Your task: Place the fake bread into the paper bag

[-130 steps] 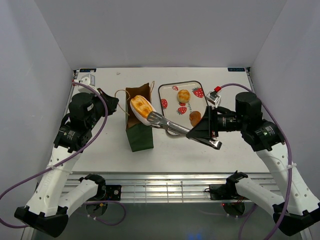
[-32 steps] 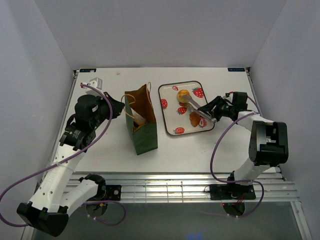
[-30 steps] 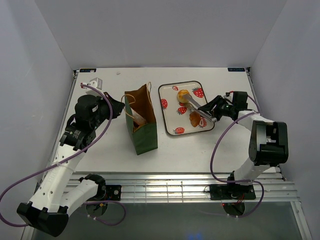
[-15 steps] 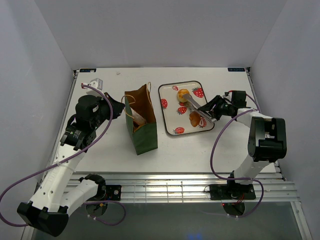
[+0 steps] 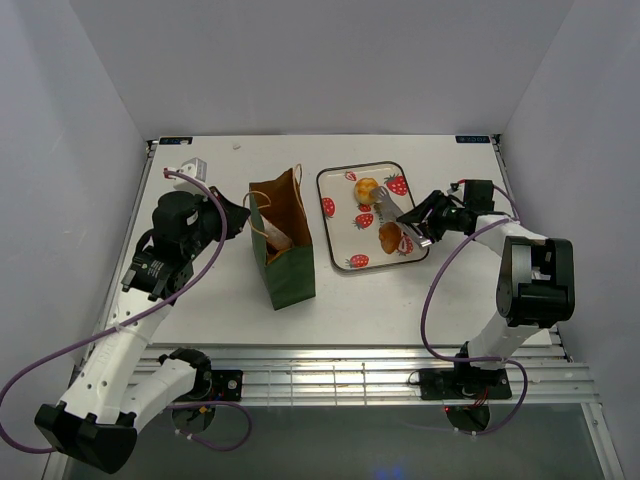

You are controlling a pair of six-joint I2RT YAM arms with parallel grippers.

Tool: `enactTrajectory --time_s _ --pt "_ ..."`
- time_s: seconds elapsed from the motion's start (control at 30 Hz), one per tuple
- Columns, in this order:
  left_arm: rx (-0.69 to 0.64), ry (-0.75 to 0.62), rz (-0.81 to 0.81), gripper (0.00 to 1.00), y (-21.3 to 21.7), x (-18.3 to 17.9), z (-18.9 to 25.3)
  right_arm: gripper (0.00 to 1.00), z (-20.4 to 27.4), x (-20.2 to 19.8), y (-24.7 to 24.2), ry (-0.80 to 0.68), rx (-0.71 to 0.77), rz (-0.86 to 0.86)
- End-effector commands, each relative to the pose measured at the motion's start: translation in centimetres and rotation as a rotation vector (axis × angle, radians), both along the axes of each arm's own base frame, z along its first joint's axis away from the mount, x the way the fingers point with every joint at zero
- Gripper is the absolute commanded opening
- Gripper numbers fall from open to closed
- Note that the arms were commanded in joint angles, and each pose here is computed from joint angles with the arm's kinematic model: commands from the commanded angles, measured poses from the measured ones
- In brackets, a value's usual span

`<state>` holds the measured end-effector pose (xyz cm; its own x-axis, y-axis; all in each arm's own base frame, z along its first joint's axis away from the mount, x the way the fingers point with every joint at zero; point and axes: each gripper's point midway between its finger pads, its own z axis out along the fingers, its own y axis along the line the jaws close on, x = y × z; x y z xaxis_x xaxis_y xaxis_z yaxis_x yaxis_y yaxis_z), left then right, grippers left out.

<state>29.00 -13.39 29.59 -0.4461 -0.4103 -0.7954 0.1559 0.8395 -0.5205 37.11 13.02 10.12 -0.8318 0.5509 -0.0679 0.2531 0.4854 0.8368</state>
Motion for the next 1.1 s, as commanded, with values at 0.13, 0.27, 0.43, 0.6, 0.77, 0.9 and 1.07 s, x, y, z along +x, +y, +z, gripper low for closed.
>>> enactTrajectory --time_s 0.13,0.27,0.43,0.6,0.77,0.9,1.07 --pt "0.004 -0.019 -0.002 0.00 0.2 -0.1 0.3 0.53 1.8 1.7 0.5 -0.058 0.013 0.038" --pt "0.007 -0.018 0.000 0.00 0.2 0.0 0.3 0.53 2.0 1.8 0.8 -0.058 0.027 0.050" --pt "0.004 -0.009 -0.007 0.00 0.0 0.2 -0.1 0.53 1.6 1.2 1.1 -0.040 0.052 0.056" --pt "0.004 -0.009 -0.003 0.00 0.1 0.1 -0.2 0.53 1.3 0.7 1.5 -0.022 0.075 0.072" --pt "0.001 -0.005 -0.006 0.00 -0.1 0.3 -0.3 0.54 1.0 1.0 1.4 -0.002 0.079 0.063" --pt "0.003 -0.005 -0.004 0.00 0.0 0.3 -0.4 0.54 0.7 1.1 1.4 0.006 0.082 0.058" --pt "0.005 0.000 -0.004 0.00 -0.1 0.4 -0.7 0.54 0.4 2.0 1.7 0.003 0.080 0.063"
